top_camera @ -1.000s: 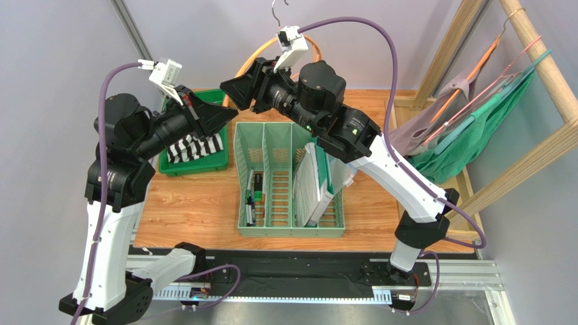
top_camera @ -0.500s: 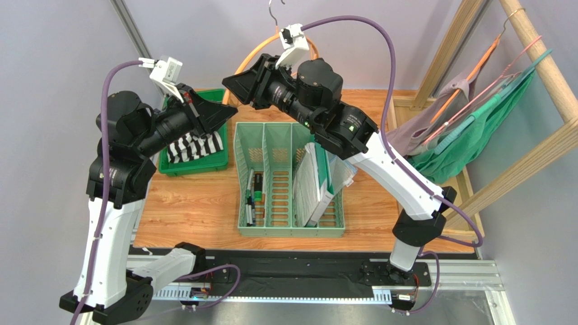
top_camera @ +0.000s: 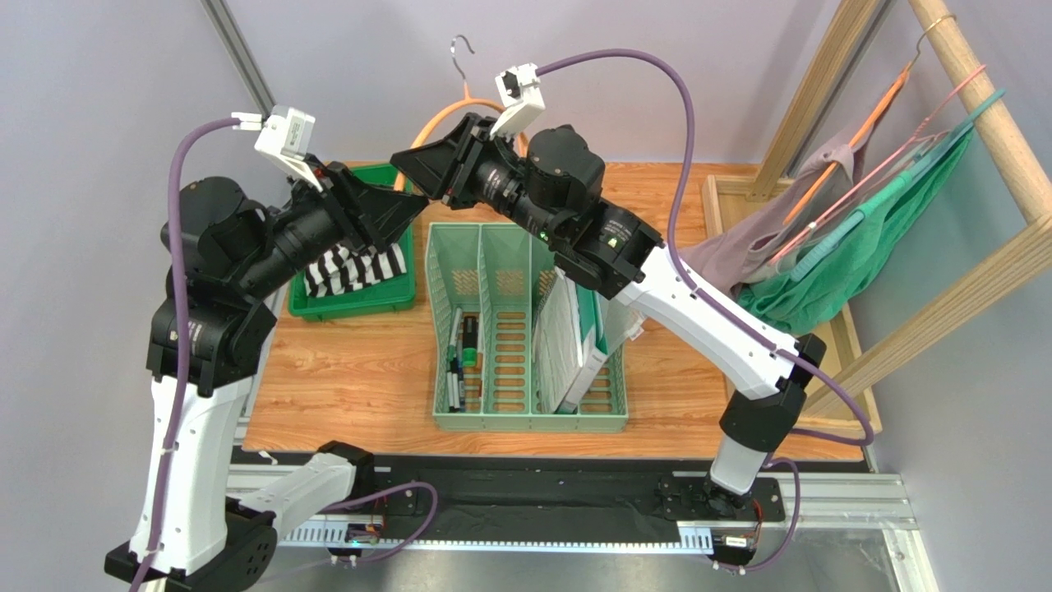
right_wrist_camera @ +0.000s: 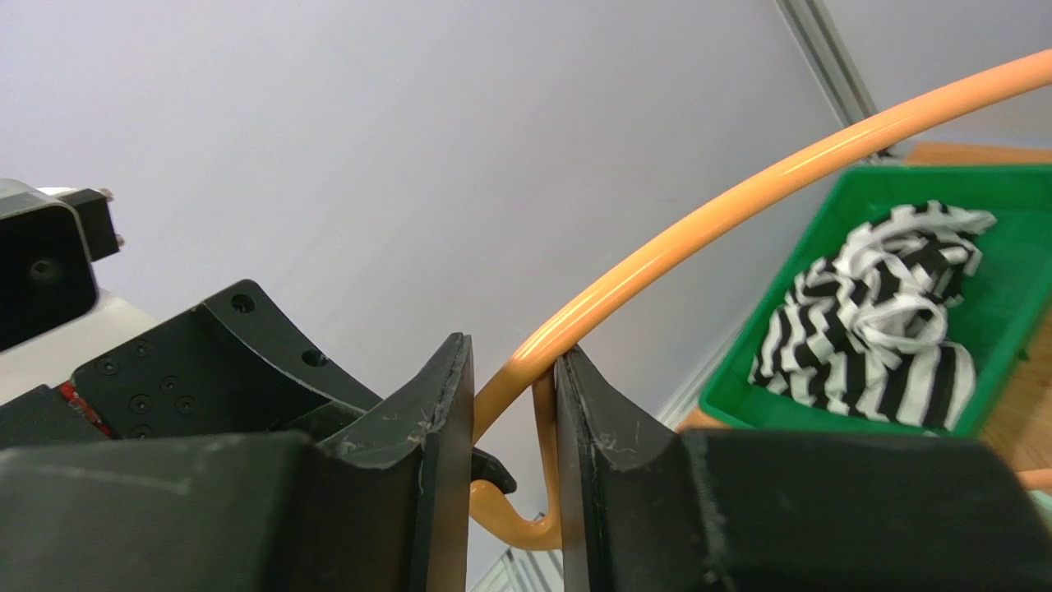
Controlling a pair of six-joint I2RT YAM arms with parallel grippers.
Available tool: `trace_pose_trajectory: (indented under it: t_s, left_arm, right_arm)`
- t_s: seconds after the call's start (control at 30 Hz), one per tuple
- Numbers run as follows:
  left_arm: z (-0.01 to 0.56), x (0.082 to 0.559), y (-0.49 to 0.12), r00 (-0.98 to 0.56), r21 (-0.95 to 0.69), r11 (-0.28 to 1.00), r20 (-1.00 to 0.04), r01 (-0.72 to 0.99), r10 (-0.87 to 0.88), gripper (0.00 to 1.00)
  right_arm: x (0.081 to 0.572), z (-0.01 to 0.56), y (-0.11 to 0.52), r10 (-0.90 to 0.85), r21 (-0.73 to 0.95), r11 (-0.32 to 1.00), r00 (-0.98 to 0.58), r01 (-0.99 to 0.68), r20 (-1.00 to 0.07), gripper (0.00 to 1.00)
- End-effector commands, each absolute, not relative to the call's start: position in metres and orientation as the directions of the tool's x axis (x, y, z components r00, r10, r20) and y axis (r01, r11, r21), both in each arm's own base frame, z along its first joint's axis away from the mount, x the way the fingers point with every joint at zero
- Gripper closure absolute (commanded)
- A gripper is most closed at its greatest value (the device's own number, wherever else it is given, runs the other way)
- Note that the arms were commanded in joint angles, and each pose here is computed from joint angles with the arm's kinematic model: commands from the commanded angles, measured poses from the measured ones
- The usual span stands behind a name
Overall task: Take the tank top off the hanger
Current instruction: Place the hanger at the clothesline.
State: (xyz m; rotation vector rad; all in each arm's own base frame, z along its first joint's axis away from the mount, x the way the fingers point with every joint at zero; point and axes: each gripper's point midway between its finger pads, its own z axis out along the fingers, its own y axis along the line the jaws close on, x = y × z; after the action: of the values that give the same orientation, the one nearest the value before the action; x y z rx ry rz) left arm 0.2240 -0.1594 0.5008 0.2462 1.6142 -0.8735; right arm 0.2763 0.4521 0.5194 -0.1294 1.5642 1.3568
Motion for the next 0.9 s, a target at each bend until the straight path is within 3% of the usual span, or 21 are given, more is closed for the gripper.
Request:
trace_pose_trajectory:
  t_s: [0.0, 0.43, 0.67, 0.87]
  left_arm:
    - [0.530, 0.212, -0.157, -0.175, -0.366, 0.676, -0.926, 0.640, -0.336, 0.47]
    - [0.536, 0.193, -0.144, -0.178, -0.409, 0.688, -0.906, 0.599, -0.384, 0.40]
    - [0.539, 0.159, -0.129, -0.173, -0.450, 0.683, -0.883, 0.575, -0.436, 0.39]
    - [0.529, 0.144, -0.131, -0.223, -0.488, 0.652, -0.865, 0.580, -0.449, 0.40]
  right_arm:
    - [0.252, 0.597, 0.419, 0.637, 0.590, 0.212, -0.348, -0.779, -0.688, 1.00]
    - [0.272, 0.608, 0.377, 0.674, 0.521, 0.319, -0.197, -0.792, -0.712, 1.00]
    - [0.345, 0.603, 0.305, 0.643, 0.489, 0.640, 0.066, -0.592, -0.763, 1.00]
    - [0.397, 0.602, 0.242, 0.624, 0.515, 0.760, 0.221, -0.397, -0.750, 1.00]
